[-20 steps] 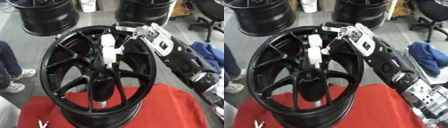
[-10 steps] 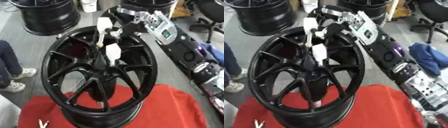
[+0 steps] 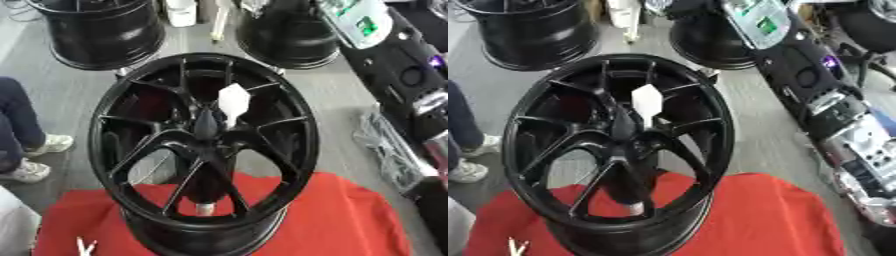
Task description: Pull the pin out of the wheel hub.
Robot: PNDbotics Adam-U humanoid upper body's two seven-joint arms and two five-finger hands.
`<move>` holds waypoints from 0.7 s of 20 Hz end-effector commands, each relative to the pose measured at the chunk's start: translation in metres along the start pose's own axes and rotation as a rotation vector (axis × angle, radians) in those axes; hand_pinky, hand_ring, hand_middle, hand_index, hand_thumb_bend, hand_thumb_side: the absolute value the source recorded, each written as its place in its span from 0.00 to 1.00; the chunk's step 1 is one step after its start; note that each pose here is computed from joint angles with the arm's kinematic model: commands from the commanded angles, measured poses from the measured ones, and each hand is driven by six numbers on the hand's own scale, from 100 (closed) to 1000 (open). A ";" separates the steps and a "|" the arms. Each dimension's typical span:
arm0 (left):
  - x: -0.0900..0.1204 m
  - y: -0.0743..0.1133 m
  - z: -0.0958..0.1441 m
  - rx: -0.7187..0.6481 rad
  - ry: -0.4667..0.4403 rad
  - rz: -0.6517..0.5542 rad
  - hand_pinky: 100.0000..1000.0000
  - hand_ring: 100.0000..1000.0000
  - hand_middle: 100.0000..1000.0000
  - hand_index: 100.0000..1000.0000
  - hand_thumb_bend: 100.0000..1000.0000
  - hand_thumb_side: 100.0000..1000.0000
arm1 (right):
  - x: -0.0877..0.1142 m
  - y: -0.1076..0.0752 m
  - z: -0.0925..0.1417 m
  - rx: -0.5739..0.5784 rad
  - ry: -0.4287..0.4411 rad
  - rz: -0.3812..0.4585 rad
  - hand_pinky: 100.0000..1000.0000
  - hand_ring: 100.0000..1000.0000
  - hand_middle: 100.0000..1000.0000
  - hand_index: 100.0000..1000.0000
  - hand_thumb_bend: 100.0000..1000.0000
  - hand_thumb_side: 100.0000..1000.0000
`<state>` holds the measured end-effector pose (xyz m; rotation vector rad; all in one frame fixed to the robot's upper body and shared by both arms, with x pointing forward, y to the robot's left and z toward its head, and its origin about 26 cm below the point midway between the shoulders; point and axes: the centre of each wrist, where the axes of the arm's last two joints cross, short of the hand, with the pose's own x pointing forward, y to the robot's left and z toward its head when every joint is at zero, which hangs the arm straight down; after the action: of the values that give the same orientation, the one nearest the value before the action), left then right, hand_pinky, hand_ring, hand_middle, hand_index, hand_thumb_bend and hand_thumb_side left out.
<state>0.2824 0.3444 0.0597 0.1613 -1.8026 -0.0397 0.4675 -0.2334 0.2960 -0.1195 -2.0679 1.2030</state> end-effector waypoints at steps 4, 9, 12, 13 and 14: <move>0.011 0.010 -0.003 0.020 -0.028 -0.040 0.60 0.59 0.60 0.71 0.46 0.70 | 0.008 -0.061 0.093 -0.217 0.035 0.069 0.68 0.66 0.63 0.47 0.00 0.36; 0.013 0.013 -0.003 0.039 -0.035 -0.043 0.60 0.59 0.60 0.71 0.46 0.70 | -0.021 -0.044 0.194 -0.466 0.197 0.067 0.67 0.67 0.63 0.48 0.00 0.40; 0.014 0.014 -0.003 0.051 -0.037 -0.040 0.60 0.59 0.60 0.71 0.46 0.71 | -0.046 -0.014 0.251 -0.649 0.338 0.053 0.66 0.67 0.65 0.49 0.00 0.41; 0.014 0.014 -0.003 0.054 -0.037 -0.040 0.60 0.59 0.60 0.71 0.46 0.71 | -0.056 0.000 0.273 -0.715 0.401 0.052 0.66 0.67 0.66 0.49 0.00 0.41; 0.014 0.015 -0.003 0.057 -0.037 -0.039 0.60 0.59 0.60 0.71 0.46 0.71 | -0.066 0.016 0.294 -0.782 0.477 0.052 0.65 0.67 0.67 0.50 0.00 0.41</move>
<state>0.2800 0.3528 0.0639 0.2104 -1.8070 -0.0069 0.3292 -0.4532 0.1474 -0.6568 -1.9368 0.3509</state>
